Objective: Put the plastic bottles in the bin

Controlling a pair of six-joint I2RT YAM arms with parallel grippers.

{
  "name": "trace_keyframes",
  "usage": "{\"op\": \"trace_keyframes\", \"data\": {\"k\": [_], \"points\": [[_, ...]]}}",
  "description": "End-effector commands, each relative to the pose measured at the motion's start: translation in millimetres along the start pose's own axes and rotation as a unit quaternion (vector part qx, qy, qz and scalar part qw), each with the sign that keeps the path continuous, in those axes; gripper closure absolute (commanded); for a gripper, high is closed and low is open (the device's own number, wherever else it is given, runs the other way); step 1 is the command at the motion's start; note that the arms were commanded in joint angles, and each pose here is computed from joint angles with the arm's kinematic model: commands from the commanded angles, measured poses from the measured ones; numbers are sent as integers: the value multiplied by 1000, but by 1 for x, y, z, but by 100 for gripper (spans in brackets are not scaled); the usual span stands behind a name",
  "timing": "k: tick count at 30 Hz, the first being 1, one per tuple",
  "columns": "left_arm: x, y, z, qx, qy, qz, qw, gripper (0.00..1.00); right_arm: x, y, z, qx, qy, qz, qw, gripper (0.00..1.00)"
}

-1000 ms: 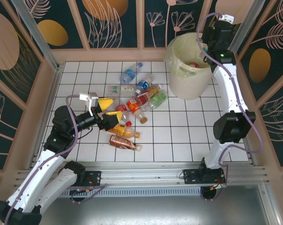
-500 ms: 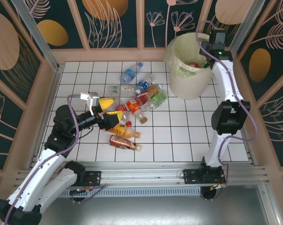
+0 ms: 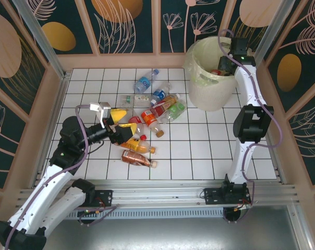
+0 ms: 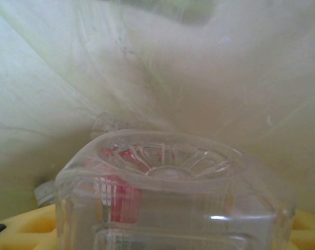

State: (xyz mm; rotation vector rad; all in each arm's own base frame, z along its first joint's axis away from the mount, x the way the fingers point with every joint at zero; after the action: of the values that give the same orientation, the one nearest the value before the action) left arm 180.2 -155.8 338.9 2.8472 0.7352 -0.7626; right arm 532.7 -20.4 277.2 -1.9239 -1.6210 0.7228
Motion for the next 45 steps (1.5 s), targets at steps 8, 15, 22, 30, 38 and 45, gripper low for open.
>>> {"op": "trace_keyframes", "data": {"k": [8, 15, 22, 30, 38, 45], "points": [[0, 0, 3, 4, 2, 2, 1000, 1, -6, 4, -1, 22, 30, -22, 999, 29], [6, 2, 4, 9, -2, -18, 1000, 1, 0, -24, -29, -17, 54, -68, 996, 17], [14, 5, 6, 18, -4, -40, 999, 2, 4, -76, -56, -95, 75, -98, 988, 16], [27, 10, 8, 25, -13, -76, 997, 1, 12, -153, -69, -203, 68, -130, 968, 15], [56, 25, 14, 41, -44, -138, 989, 1, 52, -208, -29, -220, 43, -227, 948, 14], [96, 44, 28, 81, -114, -224, 964, 1, 93, -255, 45, -192, 10, -361, 913, 14]]}}
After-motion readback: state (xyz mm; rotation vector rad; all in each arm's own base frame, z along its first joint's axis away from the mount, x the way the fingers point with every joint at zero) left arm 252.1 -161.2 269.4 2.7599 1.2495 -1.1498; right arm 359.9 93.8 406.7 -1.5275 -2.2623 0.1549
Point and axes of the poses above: each hand's point on the last joint's axis, 136 mm out from that joint toward the fingers, its own y axis out along the fingers, its own x axis along the line the jaws close on, z = x × y, the point moved 6 cm from there along -y, back along the fingers, and after that the axes turned 5 degrees about -y, right-handed, at the moved point
